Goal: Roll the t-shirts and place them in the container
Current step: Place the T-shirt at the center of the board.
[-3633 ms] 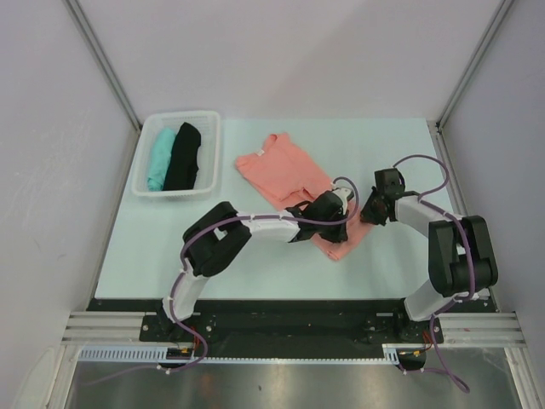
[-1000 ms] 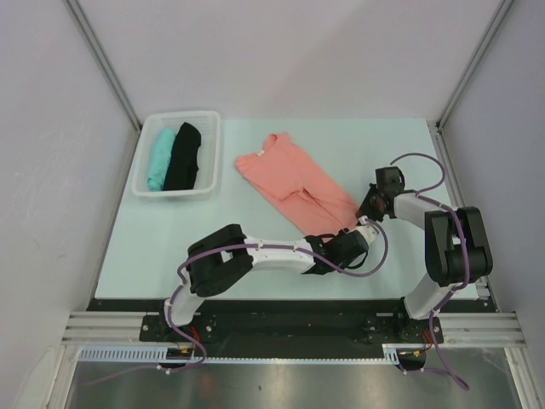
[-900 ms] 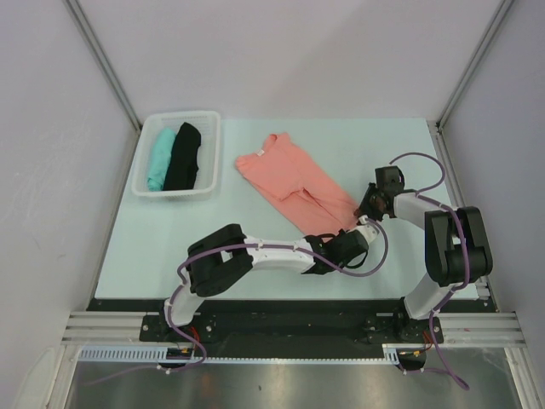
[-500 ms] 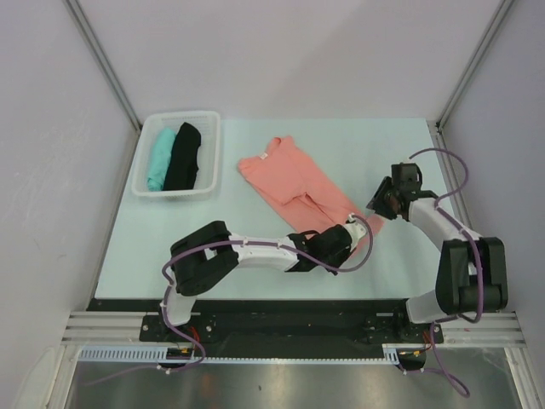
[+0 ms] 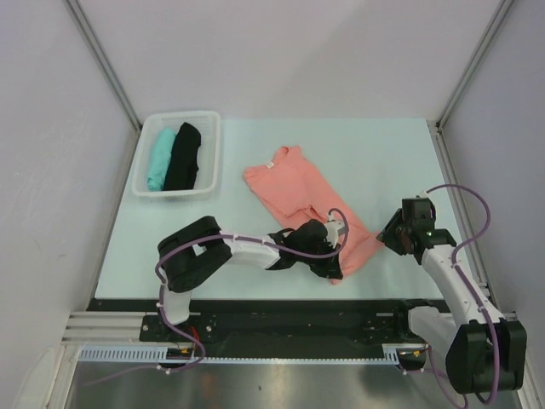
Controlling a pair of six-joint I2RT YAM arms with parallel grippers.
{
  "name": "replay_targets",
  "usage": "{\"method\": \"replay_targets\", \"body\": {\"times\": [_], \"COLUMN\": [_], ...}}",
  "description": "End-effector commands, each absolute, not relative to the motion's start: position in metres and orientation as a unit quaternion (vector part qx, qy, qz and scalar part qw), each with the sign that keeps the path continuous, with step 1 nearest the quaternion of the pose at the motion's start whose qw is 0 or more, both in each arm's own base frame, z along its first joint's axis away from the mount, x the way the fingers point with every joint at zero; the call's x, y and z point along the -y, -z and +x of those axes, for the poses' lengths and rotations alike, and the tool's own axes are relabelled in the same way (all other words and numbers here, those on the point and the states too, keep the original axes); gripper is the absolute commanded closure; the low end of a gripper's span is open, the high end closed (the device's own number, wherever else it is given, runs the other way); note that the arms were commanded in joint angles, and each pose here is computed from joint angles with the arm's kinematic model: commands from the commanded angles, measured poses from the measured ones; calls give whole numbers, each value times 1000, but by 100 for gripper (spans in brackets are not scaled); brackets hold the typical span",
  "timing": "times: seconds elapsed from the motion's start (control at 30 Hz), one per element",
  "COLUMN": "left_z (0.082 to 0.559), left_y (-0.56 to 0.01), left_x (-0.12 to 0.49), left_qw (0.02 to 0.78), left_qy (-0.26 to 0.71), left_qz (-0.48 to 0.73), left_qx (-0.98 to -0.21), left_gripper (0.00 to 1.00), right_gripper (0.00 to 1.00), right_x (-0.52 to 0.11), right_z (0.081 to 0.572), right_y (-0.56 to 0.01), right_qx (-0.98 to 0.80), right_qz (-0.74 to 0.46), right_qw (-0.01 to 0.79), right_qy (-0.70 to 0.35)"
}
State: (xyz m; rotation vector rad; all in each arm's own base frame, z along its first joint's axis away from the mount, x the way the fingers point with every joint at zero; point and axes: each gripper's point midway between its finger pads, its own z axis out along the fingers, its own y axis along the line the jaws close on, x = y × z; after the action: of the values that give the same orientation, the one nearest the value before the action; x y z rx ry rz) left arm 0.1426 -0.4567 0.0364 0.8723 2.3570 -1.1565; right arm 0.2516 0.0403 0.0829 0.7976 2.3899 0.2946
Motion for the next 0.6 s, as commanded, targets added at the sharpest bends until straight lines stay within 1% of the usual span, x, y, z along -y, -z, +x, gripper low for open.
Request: {"method": "replay_targets", "body": {"times": [0.0, 0.1, 0.3, 0.57], "left_z": [131, 137, 143, 148], "left_y": [-73, -72, -66, -59], "left_x": [460, 456, 449, 442], "left_qw": [135, 122, 109, 98], "left_qy": [503, 515, 516, 512], "left_qz": [278, 260, 250, 241], "left_qx": [-807, -808, -812, -819], "left_gripper": [100, 100, 99, 99], "right_gripper": [59, 59, 58, 60], "right_x": [-40, -46, -55, -65], "right_z": [228, 221, 227, 247], "right_y": [-82, -75, -61, -63], "right_qx": [-896, -900, -905, -893], "right_qz": [323, 321, 319, 328], "right_qw": [287, 279, 263, 285], "right_qy": [-102, -97, -97, -115]}}
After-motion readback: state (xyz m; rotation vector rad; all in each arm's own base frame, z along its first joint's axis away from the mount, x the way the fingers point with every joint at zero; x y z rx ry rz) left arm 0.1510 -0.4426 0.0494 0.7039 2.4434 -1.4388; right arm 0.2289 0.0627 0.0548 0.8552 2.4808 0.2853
